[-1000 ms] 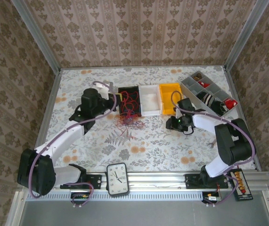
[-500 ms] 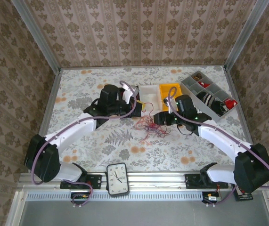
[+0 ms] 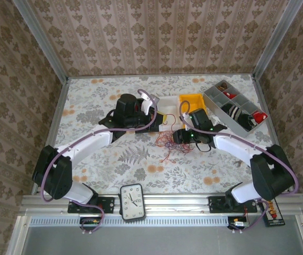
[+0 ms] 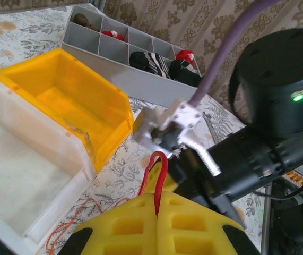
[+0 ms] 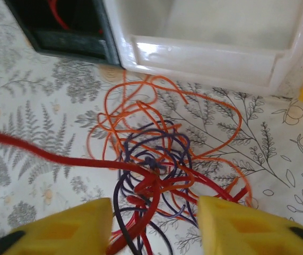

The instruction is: Untangle the cables

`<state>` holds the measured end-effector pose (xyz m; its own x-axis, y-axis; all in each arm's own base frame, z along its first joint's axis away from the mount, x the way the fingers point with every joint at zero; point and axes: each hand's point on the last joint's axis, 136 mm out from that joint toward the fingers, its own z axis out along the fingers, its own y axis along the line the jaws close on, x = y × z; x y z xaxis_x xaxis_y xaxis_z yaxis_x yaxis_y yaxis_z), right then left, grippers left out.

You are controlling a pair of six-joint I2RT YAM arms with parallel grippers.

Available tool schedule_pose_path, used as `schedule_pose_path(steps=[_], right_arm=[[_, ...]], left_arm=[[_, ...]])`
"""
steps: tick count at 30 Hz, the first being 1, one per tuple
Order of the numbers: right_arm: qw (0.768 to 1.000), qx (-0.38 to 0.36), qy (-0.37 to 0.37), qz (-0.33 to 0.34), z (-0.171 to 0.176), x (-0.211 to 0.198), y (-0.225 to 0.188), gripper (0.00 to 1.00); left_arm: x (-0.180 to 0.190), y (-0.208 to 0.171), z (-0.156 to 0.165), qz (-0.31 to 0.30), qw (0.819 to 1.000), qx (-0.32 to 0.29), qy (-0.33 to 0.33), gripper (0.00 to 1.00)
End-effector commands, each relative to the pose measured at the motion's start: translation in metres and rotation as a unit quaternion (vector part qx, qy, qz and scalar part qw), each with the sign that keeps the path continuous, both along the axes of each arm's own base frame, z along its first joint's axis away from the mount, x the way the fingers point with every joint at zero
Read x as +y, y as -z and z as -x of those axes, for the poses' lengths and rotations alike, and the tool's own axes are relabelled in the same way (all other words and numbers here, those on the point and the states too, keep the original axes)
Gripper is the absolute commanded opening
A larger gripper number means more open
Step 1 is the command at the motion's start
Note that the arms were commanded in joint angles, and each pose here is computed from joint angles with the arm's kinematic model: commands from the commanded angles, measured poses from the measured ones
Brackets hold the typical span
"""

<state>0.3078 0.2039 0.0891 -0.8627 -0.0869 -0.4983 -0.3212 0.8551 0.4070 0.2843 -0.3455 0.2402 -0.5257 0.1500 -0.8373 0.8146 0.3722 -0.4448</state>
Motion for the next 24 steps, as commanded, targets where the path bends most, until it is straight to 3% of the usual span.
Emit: schedule_pose_path(steps=[1, 3, 5, 9, 12, 20, 24], right_arm=[[0.999, 0.003, 0.025, 0.021, -0.009, -0.004, 0.008, 0.33], [0.999, 0.01, 0.036, 0.033, -0.007, -0.01, 0.015, 0.21], [0.998, 0.011, 0.049, 0.049, -0.004, -0.019, 0.019, 0.19], [0.993, 0.009, 0.081, 0.081, 0.002, -0.042, 0.023, 0.13], [0.99, 0.024, 0.109, 0.089, 0.007, -0.059, 0.03, 0.08], [0.978, 0.059, 0.168, 0.107, 0.022, -0.096, 0.04, 0.06], [0.97, 0.076, 0.205, 0.11, 0.032, -0.116, 0.045, 0.1]], left_arm=[[0.005, -0.016, -0.005, 0.033, 0.999, -0.01, -0.01, 0.0], [0.014, -0.015, -0.014, 0.037, 0.998, -0.008, -0.041, 0.0], [0.031, -0.009, -0.033, 0.021, 0.993, -0.011, -0.113, 0.0], [0.087, 0.001, -0.073, 0.017, 0.959, -0.005, -0.284, 0.0], [0.122, 0.009, -0.086, 0.033, 0.931, 0.01, -0.362, 0.0], [0.168, 0.044, -0.092, -0.013, 0.886, 0.042, -0.461, 0.0], [0.172, 0.05, -0.091, -0.012, 0.884, 0.046, -0.465, 0.0]])
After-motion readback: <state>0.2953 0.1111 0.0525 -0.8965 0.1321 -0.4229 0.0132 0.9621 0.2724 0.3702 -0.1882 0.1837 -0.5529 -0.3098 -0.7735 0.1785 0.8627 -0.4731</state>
